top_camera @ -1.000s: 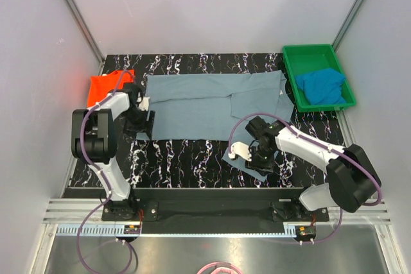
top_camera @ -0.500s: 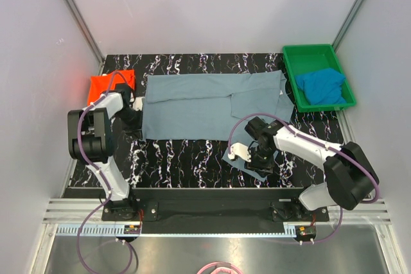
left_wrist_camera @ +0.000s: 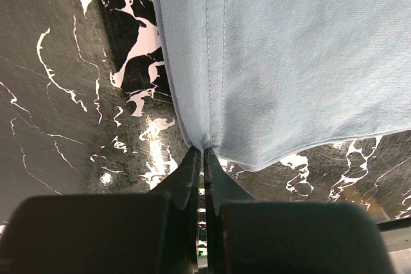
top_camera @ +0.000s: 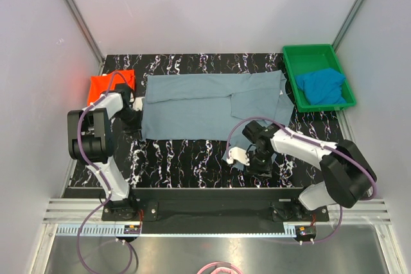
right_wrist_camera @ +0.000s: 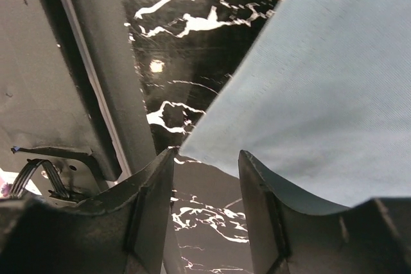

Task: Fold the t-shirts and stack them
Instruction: Fold the tshirt

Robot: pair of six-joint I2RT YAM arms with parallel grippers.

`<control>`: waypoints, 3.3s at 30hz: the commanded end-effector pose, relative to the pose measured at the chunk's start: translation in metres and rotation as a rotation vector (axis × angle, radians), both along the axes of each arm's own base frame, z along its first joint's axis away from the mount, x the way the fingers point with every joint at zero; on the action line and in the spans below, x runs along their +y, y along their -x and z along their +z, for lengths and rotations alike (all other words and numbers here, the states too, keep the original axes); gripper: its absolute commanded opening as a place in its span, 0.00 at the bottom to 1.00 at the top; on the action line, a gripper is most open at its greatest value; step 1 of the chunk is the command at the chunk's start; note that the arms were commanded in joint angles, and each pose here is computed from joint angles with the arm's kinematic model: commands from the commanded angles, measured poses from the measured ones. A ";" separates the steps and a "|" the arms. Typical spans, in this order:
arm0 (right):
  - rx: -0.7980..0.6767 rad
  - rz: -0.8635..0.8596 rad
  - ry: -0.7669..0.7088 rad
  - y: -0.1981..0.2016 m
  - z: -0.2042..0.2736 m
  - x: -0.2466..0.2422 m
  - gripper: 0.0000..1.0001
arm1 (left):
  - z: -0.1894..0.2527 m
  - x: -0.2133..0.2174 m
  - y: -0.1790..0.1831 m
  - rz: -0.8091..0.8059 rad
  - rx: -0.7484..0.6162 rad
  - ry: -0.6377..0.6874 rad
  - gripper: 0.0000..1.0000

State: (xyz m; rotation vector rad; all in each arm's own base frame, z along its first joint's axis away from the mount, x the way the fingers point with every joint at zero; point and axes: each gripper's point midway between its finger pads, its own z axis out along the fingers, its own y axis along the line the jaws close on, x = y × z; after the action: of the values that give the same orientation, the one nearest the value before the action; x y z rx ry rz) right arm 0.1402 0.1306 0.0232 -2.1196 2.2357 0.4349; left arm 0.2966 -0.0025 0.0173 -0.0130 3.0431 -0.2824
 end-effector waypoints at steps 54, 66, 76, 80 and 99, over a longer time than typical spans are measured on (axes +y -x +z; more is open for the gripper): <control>-0.201 0.019 0.226 -0.014 -0.019 -0.013 0.15 | 0.027 0.004 -0.018 0.026 -0.087 0.005 0.00; -0.387 0.022 0.250 -0.062 0.022 -0.004 0.00 | 0.029 0.006 -0.024 0.022 -0.093 0.002 0.00; -0.525 -0.129 0.221 -0.117 0.060 0.002 0.00 | 0.062 0.011 -0.056 0.012 -0.200 -0.018 0.00; -0.595 -0.212 0.201 -0.140 0.084 -0.005 0.00 | 0.081 0.015 -0.072 -0.007 -0.232 -0.033 0.00; -0.818 -0.480 0.124 -0.241 0.160 -0.037 0.00 | 0.099 0.003 -0.127 -0.089 -0.272 -0.036 0.00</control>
State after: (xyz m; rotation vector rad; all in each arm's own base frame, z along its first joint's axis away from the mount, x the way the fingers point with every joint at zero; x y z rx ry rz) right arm 0.3559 0.0908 0.1651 -1.3769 2.1857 -0.4675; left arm 0.4103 0.0022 0.1020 0.1062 2.8262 -0.2338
